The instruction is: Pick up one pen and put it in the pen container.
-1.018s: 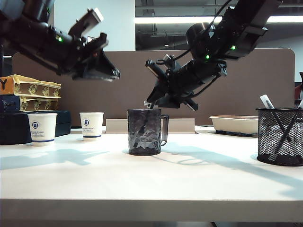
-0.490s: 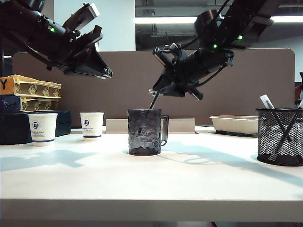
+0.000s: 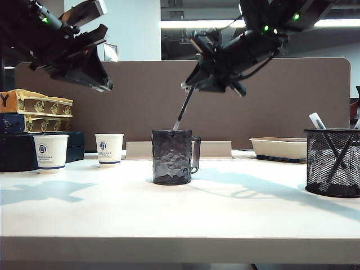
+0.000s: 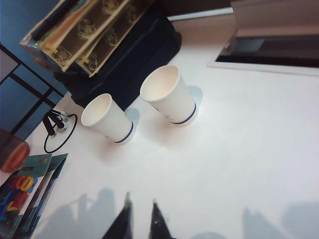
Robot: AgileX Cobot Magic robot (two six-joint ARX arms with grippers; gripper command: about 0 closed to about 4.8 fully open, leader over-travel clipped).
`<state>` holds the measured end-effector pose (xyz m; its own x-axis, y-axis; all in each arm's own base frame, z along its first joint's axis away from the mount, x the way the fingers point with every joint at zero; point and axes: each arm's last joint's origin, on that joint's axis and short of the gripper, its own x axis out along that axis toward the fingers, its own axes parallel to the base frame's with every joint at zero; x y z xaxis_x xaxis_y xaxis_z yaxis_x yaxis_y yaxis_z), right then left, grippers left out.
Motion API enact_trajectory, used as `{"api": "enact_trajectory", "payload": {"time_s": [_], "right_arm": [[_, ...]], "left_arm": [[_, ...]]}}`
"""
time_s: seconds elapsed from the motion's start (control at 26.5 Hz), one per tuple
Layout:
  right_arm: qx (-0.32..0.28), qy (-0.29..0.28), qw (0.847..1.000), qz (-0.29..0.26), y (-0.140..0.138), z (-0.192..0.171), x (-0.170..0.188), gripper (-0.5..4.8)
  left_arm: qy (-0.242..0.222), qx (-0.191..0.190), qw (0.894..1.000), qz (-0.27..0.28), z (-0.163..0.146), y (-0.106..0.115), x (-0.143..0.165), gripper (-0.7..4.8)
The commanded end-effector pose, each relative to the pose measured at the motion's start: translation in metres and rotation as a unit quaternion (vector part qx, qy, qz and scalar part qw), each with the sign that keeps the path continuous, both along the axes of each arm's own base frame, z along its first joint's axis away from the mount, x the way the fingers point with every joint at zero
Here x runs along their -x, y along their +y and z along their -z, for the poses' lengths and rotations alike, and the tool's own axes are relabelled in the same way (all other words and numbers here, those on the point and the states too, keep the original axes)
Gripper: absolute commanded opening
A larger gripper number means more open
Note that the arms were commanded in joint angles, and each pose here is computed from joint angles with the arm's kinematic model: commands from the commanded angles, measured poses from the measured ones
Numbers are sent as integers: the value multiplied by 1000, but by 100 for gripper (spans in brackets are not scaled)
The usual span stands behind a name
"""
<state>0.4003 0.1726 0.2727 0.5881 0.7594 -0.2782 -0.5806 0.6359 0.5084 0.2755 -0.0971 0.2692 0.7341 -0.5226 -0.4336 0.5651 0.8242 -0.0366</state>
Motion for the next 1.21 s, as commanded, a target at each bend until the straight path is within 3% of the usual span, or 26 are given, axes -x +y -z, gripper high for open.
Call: {"api": "enact_trajectory", "payload": {"time_s": [0.04, 0.57, 0.98, 1.21], "right_arm": [[2, -29, 1000, -4, -4, -16, 5, 18], [47, -46, 998, 21, -45, -48, 20, 18], [108, -85, 990, 36, -63, -74, 43, 21], [131, -70, 986, 74, -92, -80, 48, 21]], "left_arm": [[0, -8, 1000, 3, -7, 2, 8, 48], [4, -28, 1000, -5, -28, 15, 45, 48], [3, -29, 999, -27, -12, 27, 79, 48], [1, -30, 999, -33, -12, 33, 94, 48]]}}
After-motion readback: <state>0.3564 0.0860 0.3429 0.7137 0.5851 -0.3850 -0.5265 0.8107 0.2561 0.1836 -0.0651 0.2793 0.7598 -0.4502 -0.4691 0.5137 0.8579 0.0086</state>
